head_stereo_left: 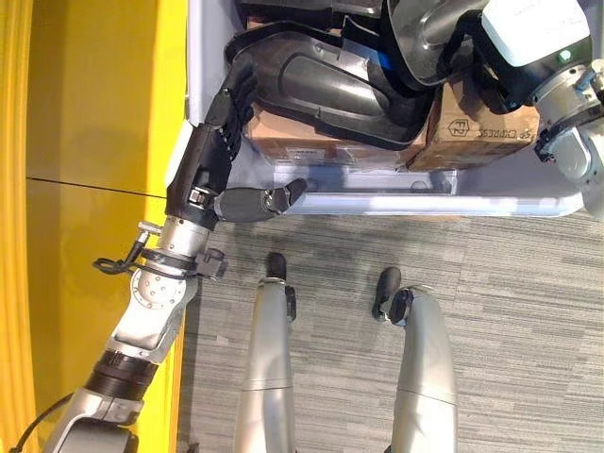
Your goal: Move parts from the plastic box to the shelf.
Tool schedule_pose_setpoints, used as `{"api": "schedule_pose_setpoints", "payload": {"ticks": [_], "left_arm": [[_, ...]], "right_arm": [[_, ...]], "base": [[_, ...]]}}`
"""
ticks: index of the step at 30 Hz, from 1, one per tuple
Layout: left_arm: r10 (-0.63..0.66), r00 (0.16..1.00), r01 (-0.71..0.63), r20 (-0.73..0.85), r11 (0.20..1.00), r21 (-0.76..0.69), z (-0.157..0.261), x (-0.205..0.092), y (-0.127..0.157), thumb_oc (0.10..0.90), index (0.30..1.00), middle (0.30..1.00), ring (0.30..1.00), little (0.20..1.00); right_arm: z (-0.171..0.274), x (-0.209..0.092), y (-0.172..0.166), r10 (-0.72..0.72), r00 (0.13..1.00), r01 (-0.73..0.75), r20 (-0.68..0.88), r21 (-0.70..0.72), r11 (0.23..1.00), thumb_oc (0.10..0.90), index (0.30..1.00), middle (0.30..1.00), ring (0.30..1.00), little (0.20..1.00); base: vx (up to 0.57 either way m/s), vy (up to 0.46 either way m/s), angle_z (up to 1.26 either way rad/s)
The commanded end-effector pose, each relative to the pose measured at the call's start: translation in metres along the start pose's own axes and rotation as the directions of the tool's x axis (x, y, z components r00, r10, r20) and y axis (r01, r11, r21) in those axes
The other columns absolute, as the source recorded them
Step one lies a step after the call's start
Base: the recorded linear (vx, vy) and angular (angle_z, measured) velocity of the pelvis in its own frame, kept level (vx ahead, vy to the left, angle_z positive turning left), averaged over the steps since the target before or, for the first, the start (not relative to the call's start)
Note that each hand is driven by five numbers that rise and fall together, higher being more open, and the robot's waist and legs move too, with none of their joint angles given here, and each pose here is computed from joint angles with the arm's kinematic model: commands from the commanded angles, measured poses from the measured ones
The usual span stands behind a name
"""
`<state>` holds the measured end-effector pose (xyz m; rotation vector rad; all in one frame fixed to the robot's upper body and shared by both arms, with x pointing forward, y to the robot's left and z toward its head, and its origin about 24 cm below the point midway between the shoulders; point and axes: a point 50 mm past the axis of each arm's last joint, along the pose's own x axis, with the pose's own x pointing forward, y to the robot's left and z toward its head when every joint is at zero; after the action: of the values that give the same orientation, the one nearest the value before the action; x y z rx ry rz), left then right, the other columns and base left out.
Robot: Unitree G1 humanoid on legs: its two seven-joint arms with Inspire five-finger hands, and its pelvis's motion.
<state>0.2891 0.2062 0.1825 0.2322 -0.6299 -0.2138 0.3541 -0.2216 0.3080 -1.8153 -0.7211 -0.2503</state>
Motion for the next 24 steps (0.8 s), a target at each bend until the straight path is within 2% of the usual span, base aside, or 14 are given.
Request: {"api": "schedule_pose_setpoints", "payload": {"ticks": [1, 3, 5, 10, 13, 20, 24], "left_arm": [[0.082, 0.995, -0.081, 0.056, 0.997, -0.015, 0.010, -0.007, 0.012, 0.900, 1.000, 1.000, 1.000, 1.000], [0.086, 0.995, -0.085, 0.051, 0.996, -0.021, 0.009, -0.010, 0.011, 0.900, 1.000, 1.000, 1.000, 1.000], [0.099, 0.994, -0.098, 0.037, 0.995, -0.031, 0.007, -0.015, 0.008, 0.900, 1.000, 1.000, 1.000, 1.000], [0.101, 0.995, -0.100, 0.020, 0.994, -0.045, 0.005, -0.023, 0.005, 0.900, 1.000, 1.000, 1.000, 1.000], [0.098, 0.995, -0.098, 0.000, 0.994, -0.054, 0.005, -0.029, 0.002, 0.900, 1.000, 1.000, 1.000, 1.000], [0.100, 0.995, -0.100, -0.002, 0.992, -0.082, 0.006, -0.032, 0.001, 0.900, 1.000, 1.000, 1.000, 1.000], [0.087, 0.996, -0.087, -0.002, 0.992, -0.091, 0.008, -0.031, 0.001, 0.900, 1.000, 1.000, 1.000, 1.000]], "right_arm": [[0.021, -0.009, 0.009, -0.081, 0.997, 0.077, 0.019, 0.137, 0.987, 0.400, 0.300, 0.300, 0.300, 0.300], [0.022, -0.013, 0.007, -0.126, 0.992, 0.125, -0.006, 0.140, 0.982, 0.400, 0.300, 0.300, 0.300, 0.300], [0.022, -0.027, 0.001, -0.259, 0.965, 0.262, -0.038, 0.133, 0.956, 0.400, 0.300, 0.300, 0.300, 0.300], [0.025, -0.042, -0.007, -0.363, 0.931, 0.366, -0.046, 0.127, 0.922, 0.400, 0.300, 0.300, 0.300, 0.300], [0.025, -0.058, -0.024, -0.501, 0.863, 0.506, -0.067, 0.120, 0.854, 0.400, 0.300, 0.300, 0.300, 0.300], [0.025, -0.073, -0.044, -0.648, 0.761, 0.648, -0.010, 0.029, 0.761, 0.400, 0.300, 0.300, 0.300, 0.300], [0.033, -0.071, -0.054, -0.675, 0.732, 0.671, 0.088, 0.071, 0.738, 0.400, 0.300, 0.300, 0.300, 0.300]], "base": [[-0.03, 0.041, 0.01], [-0.02, 0.054, 0.00], [-0.01, 0.078, -0.01], [0.01, 0.043, -0.02], [0.02, 0.076, -0.06], [-0.01, 0.063, -0.09], [0.02, 0.028, -0.07]]}}
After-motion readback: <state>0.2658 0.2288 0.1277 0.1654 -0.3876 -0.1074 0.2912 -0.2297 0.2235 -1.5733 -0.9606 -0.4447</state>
